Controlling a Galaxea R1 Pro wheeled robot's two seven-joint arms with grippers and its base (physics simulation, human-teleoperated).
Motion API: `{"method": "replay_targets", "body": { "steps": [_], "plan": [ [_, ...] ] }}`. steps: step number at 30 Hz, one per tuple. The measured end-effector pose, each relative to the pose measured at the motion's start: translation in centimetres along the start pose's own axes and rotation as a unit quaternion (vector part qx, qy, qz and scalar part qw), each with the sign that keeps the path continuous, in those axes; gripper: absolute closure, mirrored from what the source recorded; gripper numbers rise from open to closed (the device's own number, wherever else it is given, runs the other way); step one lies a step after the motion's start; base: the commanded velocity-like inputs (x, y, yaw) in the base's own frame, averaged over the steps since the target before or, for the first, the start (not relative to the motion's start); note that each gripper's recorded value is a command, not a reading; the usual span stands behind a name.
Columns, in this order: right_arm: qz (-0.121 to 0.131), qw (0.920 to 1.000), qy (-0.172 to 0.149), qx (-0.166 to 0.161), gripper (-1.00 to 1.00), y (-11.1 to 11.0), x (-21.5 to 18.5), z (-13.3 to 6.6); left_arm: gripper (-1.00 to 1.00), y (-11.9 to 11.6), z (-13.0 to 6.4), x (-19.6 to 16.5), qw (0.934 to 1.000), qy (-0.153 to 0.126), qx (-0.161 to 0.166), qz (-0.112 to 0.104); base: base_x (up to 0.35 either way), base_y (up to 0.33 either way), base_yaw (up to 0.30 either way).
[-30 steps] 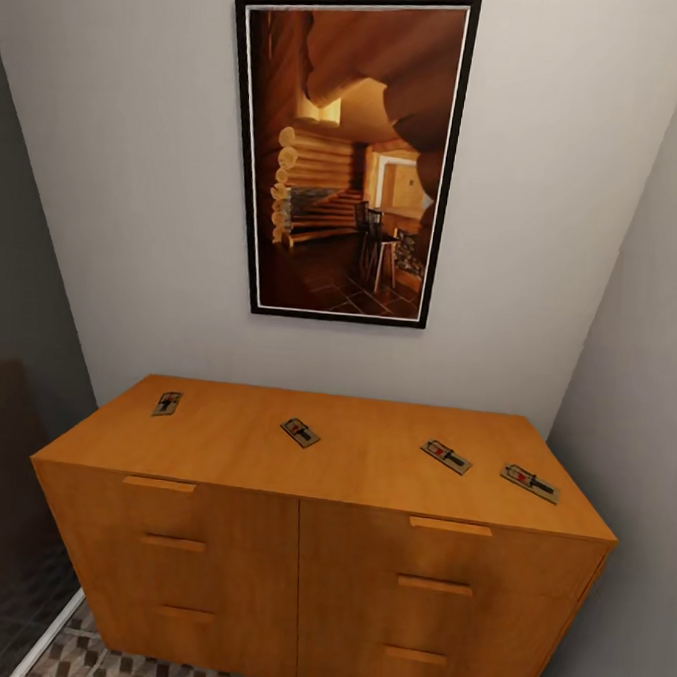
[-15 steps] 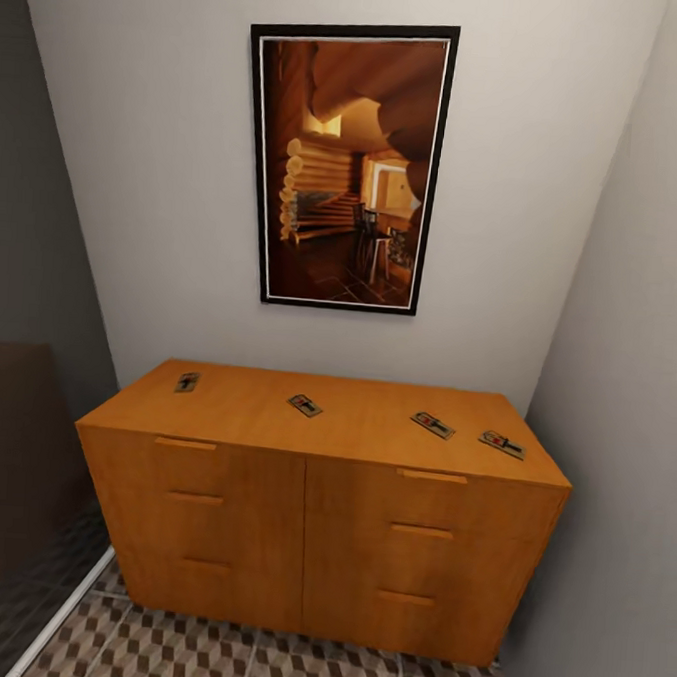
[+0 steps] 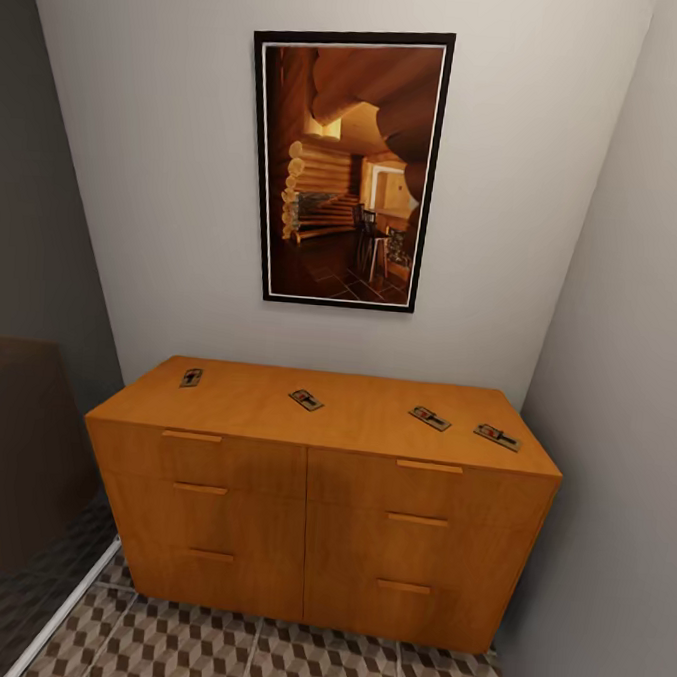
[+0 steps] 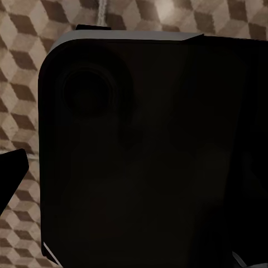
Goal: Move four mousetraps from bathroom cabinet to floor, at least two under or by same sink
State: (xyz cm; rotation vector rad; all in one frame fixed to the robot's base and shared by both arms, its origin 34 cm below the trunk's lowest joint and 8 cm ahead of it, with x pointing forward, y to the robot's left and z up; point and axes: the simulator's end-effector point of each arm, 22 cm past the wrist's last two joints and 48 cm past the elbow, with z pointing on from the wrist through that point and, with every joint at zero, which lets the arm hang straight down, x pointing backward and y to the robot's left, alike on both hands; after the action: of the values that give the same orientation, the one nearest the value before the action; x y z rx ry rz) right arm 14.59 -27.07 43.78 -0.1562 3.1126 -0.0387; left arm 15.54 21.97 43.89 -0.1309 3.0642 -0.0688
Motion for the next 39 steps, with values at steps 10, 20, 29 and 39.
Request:
{"method": "replay_targets", "body": {
  "steps": [10,20,29,39],
  "plan": [
    [-0.001,1.0000,0.000,0.000,-1.00,0.07,-0.01,0.00,-1.00,0.00,0.00,0.00,1.0000,0.000,0.000,0.000,-0.004,0.000,0.000],
    [-0.001,1.0000,0.000,-0.001,-1.00,0.08,-0.01,0.00,-1.00,0.03,0.00,-0.04,1.0000,0.000,-0.001,-0.001,0.000,0.000,0.000],
    [-0.002,1.0000,0.000,0.000,-1.00,0.05,0.00,0.00,-1.00,0.03,0.00,-0.05,1.0000,0.000,-0.001,-0.001,0.000,0.000,0.000],
    [-0.001,1.0000,0.000,0.001,-1.00,-0.08,0.01,0.00,-1.00,-0.09,0.00,-0.09,1.0000,-0.001,0.000,-0.002,0.000,0.000,0.000]
  ]
}}
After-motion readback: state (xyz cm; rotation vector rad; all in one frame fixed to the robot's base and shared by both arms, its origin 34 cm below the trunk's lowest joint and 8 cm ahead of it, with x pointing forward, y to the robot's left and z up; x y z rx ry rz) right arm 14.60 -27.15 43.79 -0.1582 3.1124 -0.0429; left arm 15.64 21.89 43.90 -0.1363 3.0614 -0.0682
